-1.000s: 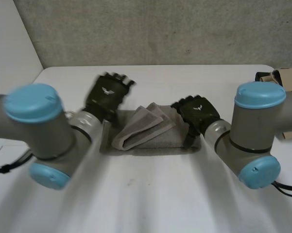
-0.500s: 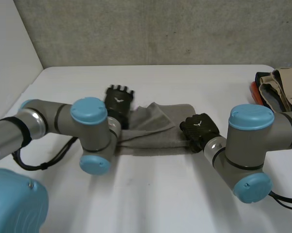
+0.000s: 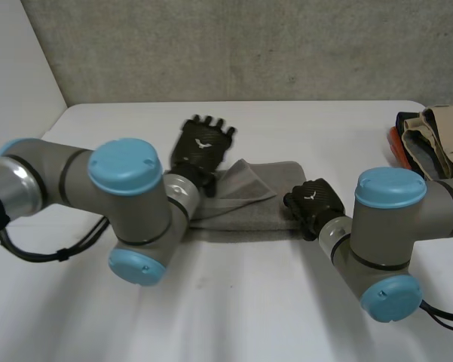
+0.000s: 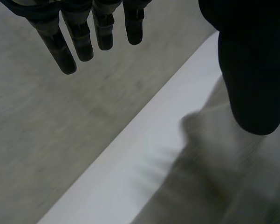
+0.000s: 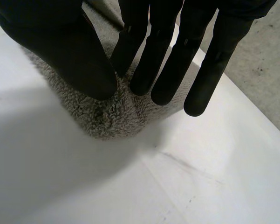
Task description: Fold the laundry.
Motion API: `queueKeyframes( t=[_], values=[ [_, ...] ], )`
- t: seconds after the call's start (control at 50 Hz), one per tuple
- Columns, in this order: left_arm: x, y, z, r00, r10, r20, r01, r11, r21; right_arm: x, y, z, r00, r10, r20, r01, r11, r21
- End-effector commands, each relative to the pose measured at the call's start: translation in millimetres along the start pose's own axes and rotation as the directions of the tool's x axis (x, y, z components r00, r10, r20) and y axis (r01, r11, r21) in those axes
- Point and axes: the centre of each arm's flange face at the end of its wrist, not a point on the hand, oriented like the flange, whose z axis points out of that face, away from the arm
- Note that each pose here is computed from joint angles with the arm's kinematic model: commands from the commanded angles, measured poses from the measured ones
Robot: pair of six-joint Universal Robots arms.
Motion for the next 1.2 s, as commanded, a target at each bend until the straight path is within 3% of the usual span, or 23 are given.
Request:
queueKeyframes(
  t=[0.02, 0.08, 0.16, 0.22, 0.24, 0.28, 0.32, 0.42, 0.56, 0.64, 0.72, 0.78, 0.86, 0.94, 1.02, 1.1, 1.2],
  values=[
    [35.5, 33.8, 17.5, 0.993, -0.054, -0.108, 0.052, 0.998, -0.023, -1.6, 3.4, -1.5, 1.0, -0.003, 0.002, 0.003, 1.0, -0.011],
    [37.5, 45.8, 28.7, 0.994, -0.052, -0.096, 0.049, 0.998, -0.028, -1.5, 3.8, -1.6, 1.0, -0.008, 0.0, 0.008, 1.0, -0.013],
    [21.5, 52.8, 47.9, 0.999, -0.047, 0.02, 0.047, 0.999, -0.025, 1.1, 5.9, -1.6, 1.0, -0.022, -0.008, 0.022, 1.0, -0.022],
    [-29.2, 69.5, 60.3, 0.979, -0.012, 0.205, 0.029, 0.996, -0.082, 3.7, 6.9, -2.7, 0.999, -0.029, -0.015, 0.028, 0.999, -0.03],
    [-52.7, 80.6, 61.6, 0.959, 0.033, 0.281, 0.005, 0.991, -0.132, 5.6, 5.7, -4.0, 0.999, -0.034, -0.019, 0.033, 0.999, -0.029],
    [-66.2, 89.0, 60.6, 0.942, 0.087, 0.324, -0.029, 0.983, -0.179, 6.8, 3.3, -6.1, 0.999, -0.04, -0.022, 0.04, 0.999, -0.024],
    [-70.0, 92.4, 56.2, 0.929, 0.158, 0.336, -0.082, 0.97, -0.23, 9.1, 0.0, -9.2, 0.998, -0.049, -0.027, 0.049, 0.999, -0.018],
    [-75.4, 74.8, 37.9, 0.923, 0.213, 0.322, -0.13, 0.957, -0.26, 10.1, -2.6, -15.3, 0.997, -0.071, -0.028, 0.07, 0.997, -0.016],
    [-79.1, 47.7, -7.2, 0.938, 0.188, 0.291, -0.109, 0.957, -0.268, 14.4, -4.5, -33.0, 0.986, -0.164, -0.017, 0.163, 0.985, -0.062],
    [-78.3, 32.6, -27.6, 0.956, 0.138, 0.259, -0.078, 0.97, -0.229, 45.7, 2.7, -42.2, 0.96, -0.265, -0.092, 0.246, 0.952, -0.18],
    [-82.2, 19.5, -41.1, 0.964, 0.091, 0.249, -0.044, 0.981, -0.19, 63.3, -2.8, -41.4, 0.925, -0.35, -0.15, 0.317, 0.926, -0.204],
    [-85.5, 15.1, -47.0, 0.965, 0.067, 0.255, -0.022, 0.984, -0.176, 66.0, -14.4, -36.0, 0.908, -0.378, -0.18, 0.354, 0.923, -0.154],
    [-88.0, 11.5, -48.6, 0.963, 0.057, 0.262, -0.013, 0.986, -0.164, 39.7, -51.1, -31.7, 0.89, -0.409, -0.201, 0.425, 0.904, 0.042],
    [-89.0, 11.0, -47.6, 0.962, 0.054, 0.266, -0.011, 0.987, -0.16, -43.5, -81.1, -42.9, 0.88, -0.472, -0.06, 0.458, 0.804, 0.379],
    [-89.4, 10.9, -47.0, 0.962, 0.052, 0.268, -0.009, 0.987, -0.159, -111.2, -66.2, -54.8, 0.82, -0.559, 0.119, 0.415, 0.726, 0.549],
    [-87.1, 8.9, -46.5, 0.963, 0.037, 0.266, 0.002, 0.989, -0.148, -131.0, -51.6, -56.0, 0.786, -0.594, 0.175, 0.413, 0.713, 0.566],
    [-84.9, 1.1, -44.2, 0.964, 0.002, 0.266, 0.029, 0.993, -0.114, -122.5, -57.8, -54.2, 0.827, -0.543, 0.143, 0.399, 0.748, 0.531]
  ],
)
